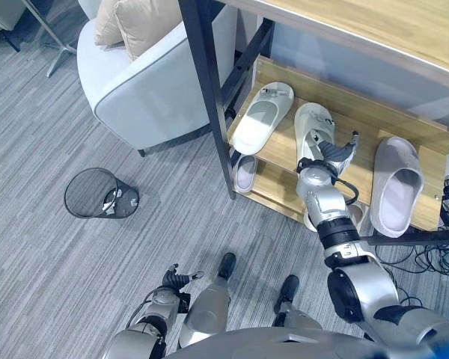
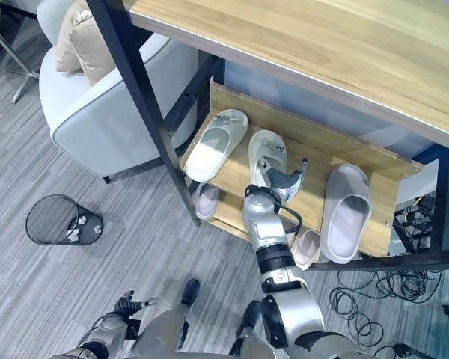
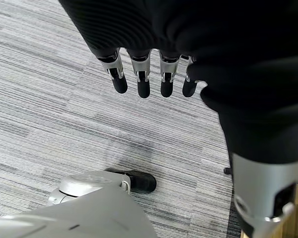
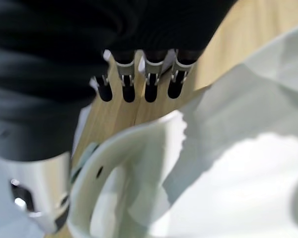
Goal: Arrange the slippers neatly on the shoe rack.
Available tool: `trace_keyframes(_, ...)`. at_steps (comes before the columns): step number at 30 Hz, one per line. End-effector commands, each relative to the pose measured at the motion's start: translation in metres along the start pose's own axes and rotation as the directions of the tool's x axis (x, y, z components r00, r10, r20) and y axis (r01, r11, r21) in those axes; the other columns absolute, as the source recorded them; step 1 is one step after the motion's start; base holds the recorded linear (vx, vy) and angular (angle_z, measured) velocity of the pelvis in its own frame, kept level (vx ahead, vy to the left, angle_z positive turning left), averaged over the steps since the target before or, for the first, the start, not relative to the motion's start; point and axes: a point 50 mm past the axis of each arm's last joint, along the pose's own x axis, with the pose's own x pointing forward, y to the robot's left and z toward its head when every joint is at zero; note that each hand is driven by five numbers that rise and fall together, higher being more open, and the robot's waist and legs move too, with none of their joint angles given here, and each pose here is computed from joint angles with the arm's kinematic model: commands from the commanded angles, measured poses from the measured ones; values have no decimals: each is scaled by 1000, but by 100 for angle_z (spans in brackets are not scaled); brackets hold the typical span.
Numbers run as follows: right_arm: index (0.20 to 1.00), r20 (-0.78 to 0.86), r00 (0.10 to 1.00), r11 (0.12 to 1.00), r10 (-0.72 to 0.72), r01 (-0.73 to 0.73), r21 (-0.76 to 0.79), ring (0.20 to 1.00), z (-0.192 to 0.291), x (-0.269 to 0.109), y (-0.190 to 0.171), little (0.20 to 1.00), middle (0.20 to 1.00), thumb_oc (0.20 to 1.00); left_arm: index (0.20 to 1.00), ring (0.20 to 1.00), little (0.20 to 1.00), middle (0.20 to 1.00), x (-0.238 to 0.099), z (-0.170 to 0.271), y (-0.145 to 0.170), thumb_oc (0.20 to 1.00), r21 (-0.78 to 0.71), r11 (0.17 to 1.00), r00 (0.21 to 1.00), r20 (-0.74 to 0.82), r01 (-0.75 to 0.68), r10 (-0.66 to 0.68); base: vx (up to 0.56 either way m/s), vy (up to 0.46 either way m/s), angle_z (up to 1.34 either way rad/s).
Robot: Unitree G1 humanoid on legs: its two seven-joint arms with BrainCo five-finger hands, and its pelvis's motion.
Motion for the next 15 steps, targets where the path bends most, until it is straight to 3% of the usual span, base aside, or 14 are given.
trace_keyframes(1, 1000, 116, 993, 997, -32, 23, 77, 1000, 19, 0, -7, 1000, 1000, 1000, 1000, 1000, 1000, 1000, -20, -22, -71, 1000, 10, 979, 974, -105, 202, -200, 0, 0, 0)
trace_keyframes(15, 1000, 67, 995, 994, 75, -80, 69, 1000, -12, -27, -5, 1000, 1000, 1000, 1000, 1000, 1000, 1000, -21, -30, -69, 1000, 4, 977, 969, -131, 213, -210, -1, -1, -1)
